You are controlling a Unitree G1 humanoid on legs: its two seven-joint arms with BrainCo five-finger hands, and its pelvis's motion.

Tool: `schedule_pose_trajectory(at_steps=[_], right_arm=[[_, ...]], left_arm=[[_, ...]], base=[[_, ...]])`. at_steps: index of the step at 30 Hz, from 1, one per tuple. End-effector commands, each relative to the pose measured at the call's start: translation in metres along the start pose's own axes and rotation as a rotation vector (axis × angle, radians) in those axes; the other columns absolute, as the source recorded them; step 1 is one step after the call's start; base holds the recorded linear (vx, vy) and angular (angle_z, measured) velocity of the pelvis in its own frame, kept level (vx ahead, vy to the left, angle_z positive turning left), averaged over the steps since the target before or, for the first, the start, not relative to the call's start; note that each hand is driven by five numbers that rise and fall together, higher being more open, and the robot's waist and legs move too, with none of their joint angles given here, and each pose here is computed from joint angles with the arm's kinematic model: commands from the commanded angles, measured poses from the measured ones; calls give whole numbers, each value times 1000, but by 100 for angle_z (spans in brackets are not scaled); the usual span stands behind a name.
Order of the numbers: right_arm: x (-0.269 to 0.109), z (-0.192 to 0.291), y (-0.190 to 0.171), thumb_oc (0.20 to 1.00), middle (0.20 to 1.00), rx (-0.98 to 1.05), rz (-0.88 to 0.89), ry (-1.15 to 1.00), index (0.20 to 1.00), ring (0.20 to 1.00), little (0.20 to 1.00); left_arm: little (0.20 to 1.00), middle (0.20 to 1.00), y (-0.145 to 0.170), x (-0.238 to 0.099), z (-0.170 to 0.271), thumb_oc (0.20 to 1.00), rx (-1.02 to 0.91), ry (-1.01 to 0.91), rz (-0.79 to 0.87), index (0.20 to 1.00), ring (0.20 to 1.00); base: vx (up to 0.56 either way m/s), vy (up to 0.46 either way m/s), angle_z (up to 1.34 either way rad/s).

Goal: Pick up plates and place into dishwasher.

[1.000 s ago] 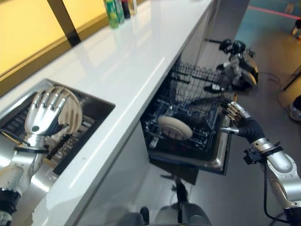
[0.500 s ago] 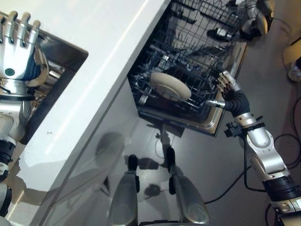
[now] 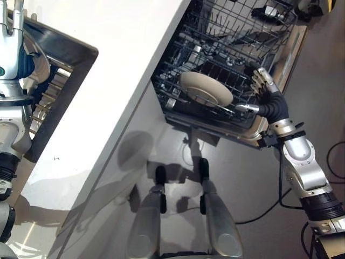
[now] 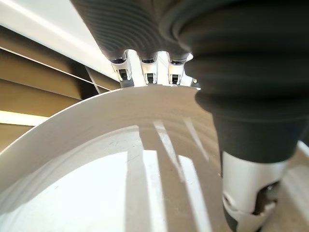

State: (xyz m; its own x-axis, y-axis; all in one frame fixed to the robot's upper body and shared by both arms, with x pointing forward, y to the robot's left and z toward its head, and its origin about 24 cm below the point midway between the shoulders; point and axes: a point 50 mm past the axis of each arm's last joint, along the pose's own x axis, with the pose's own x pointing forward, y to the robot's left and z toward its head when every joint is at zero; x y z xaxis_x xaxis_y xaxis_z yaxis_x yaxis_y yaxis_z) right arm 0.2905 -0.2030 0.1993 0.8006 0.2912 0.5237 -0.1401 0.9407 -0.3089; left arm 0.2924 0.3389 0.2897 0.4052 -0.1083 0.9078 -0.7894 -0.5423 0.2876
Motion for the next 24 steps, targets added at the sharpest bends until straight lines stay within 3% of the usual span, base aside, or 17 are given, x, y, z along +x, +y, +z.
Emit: schedule_pose_trajectory(at_steps=[1,2,9,24], right_arm=[[7,33,-17,1000,1000,-97,7,-137,1000,1000,1000],[7,33,-19,1000,1000,-100,9,-136,1000,1000,1000],[5,34,-23,1000,1000,-118,22,-127,1000,1000,1000],[-3,34,-31,1000,1000,-127,32,-113,1000,1000,1000]], left_arm=[[821,821,-4,7,-17,821,86,101,-36,821,821],[200,200,-6,6,-17,200,87,96,-56,200,200],[200,200,-13,-3,-17,200,87,71,-150,200,200],[200,200,-17,-19,-21,200,80,74,-185,200,200]], base=[[-5,52,-1],[0,54,1],[2,18,0],[0,0,0]])
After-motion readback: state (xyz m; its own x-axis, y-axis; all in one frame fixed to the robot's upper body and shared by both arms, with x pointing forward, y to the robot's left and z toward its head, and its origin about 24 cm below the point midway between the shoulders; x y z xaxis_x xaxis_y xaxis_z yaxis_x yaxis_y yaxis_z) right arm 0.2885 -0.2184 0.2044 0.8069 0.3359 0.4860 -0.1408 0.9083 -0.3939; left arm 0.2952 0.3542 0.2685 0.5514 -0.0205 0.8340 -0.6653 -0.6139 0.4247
